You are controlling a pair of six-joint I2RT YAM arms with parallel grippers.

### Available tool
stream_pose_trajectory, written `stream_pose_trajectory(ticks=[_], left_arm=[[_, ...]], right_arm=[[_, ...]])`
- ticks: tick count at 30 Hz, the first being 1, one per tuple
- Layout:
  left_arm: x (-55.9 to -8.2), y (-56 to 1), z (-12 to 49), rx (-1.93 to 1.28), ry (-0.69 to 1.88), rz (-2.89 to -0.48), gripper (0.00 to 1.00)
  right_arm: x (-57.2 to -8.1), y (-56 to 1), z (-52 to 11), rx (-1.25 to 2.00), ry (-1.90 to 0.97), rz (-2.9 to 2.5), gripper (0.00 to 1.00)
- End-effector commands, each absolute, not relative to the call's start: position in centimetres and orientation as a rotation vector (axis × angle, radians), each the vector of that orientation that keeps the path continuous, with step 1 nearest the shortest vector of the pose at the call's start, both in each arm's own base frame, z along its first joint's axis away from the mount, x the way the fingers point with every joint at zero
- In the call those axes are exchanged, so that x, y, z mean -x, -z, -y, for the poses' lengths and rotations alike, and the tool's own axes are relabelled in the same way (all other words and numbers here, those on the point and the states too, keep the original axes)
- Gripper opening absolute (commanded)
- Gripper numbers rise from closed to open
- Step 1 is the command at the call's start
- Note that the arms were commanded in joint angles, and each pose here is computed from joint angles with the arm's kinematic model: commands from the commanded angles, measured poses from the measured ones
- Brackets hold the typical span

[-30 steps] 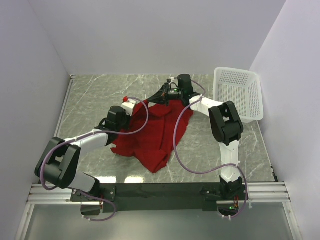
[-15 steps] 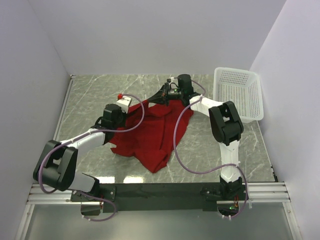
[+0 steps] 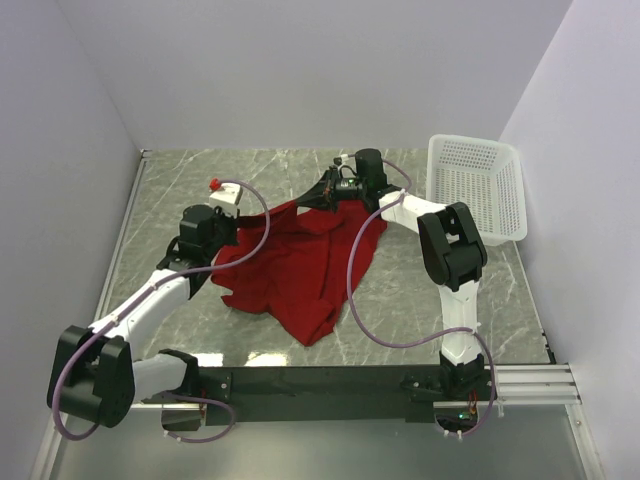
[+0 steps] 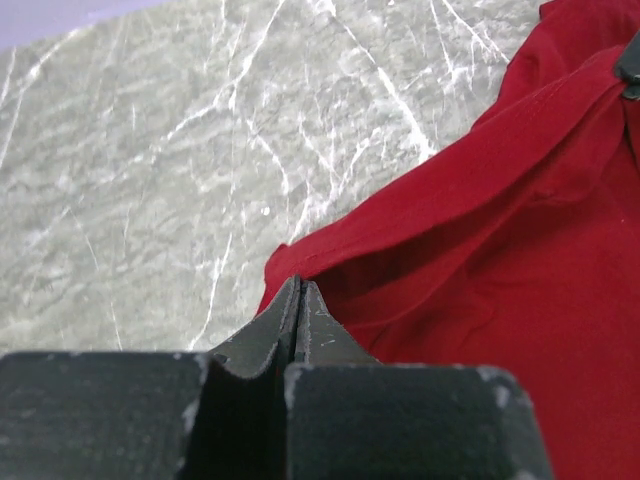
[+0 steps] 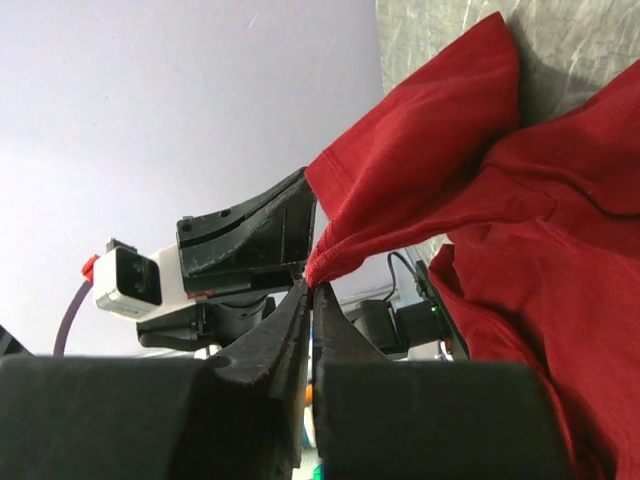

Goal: Fold and stack the t-shirts
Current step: Flatten the tshirt out

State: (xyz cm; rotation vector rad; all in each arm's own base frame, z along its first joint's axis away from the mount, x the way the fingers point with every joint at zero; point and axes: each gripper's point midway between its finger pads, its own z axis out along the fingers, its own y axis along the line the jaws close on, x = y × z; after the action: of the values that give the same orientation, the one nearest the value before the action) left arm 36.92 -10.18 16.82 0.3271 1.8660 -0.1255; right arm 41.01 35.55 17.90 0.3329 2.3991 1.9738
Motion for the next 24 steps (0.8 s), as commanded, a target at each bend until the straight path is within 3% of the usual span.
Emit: stream_pose_trajectory(ticks=[1, 5, 9, 15, 17, 21, 24], left_arm=[[-36.4, -17.6, 9.7, -0.281, 0.169, -1.861, 0.01], [-36.9, -19.0, 8.4, -0.191, 0.167, -1.861, 0.01], [-37.3, -20.3, 7.1, -0.081, 0.189, -1.866, 0.0], [-38.3, -23.4, 6.0, 0.001, 0.2, -1.825, 0.0], [-38.7, -24.5, 5.2, 0.039, 0.178, -1.812, 0.01], [-39.0, -26.6, 4.0, 0.106, 0.162, -1.78, 0.0], [-39.0, -27.7, 3.0, 0.178, 0.174, -1.769, 0.01]], right_arm=[[-40.6, -21.1, -35.3, -0.226, -1.976, -2.331, 0.09], [-40.6, -20.9, -35.2, -0.172, -1.949, -2.33, 0.2], [-40.2, -22.0, -34.8, 0.075, -1.875, -2.268, 0.4], [-39.7, -22.7, -31.9, 0.497, -1.682, -2.153, 0.49], [-40.6, -21.0, -29.5, 0.565, -1.497, -2.208, 0.53], [-47.3, -18.7, -24.4, 0.613, -0.861, -2.292, 0.54], [-49.6, -17.2, -21.6, 0.668, -0.612, -2.322, 0.54]])
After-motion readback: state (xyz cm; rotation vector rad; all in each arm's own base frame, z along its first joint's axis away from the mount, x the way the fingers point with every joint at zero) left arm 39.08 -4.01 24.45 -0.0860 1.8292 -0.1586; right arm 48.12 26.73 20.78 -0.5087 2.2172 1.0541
